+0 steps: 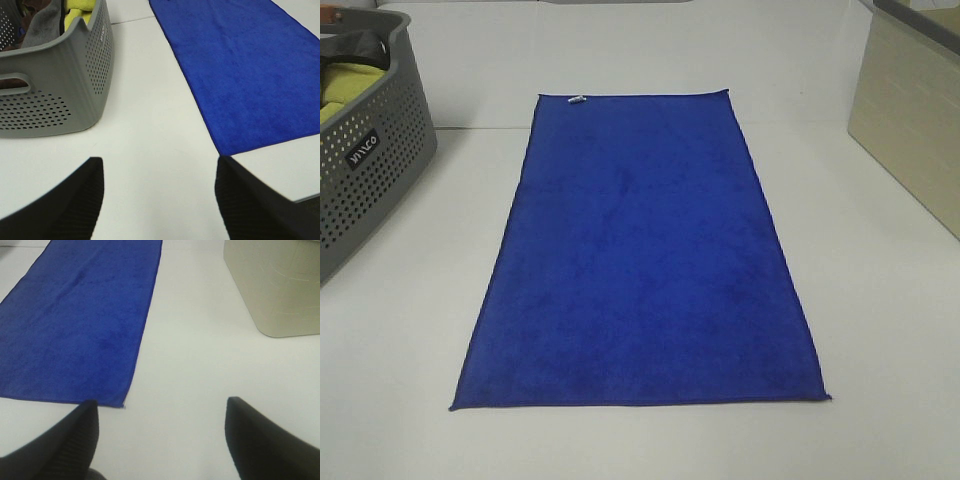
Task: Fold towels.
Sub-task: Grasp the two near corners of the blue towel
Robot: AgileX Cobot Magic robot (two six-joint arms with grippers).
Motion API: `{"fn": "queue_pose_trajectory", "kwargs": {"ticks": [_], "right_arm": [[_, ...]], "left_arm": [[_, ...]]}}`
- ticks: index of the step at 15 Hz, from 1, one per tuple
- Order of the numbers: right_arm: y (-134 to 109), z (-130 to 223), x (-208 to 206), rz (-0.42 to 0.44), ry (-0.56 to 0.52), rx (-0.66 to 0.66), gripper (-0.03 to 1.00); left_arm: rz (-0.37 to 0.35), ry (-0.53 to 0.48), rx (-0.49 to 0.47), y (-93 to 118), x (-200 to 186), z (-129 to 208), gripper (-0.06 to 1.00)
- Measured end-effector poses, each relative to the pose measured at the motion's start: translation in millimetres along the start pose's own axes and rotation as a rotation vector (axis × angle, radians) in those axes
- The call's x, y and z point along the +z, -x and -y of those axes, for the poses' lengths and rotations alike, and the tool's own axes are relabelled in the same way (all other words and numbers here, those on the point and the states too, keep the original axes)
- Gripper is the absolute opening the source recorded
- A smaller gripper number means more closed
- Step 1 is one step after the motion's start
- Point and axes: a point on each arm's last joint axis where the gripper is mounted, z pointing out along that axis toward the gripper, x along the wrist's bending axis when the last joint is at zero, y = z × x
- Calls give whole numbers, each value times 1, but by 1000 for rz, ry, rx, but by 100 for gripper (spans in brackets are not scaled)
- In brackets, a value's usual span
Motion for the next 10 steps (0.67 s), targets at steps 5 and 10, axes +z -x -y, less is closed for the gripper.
{"fn": "queue_pose_trajectory", "kwargs": {"ticks": [5,10], "right_arm": [[0,0,0,0,0,0,68],[6,-25,21,11,-9,81,68]], "left_arm": [[8,3,-5,1,0,0,62],[6,231,-148,-4,7,-29,60]]}}
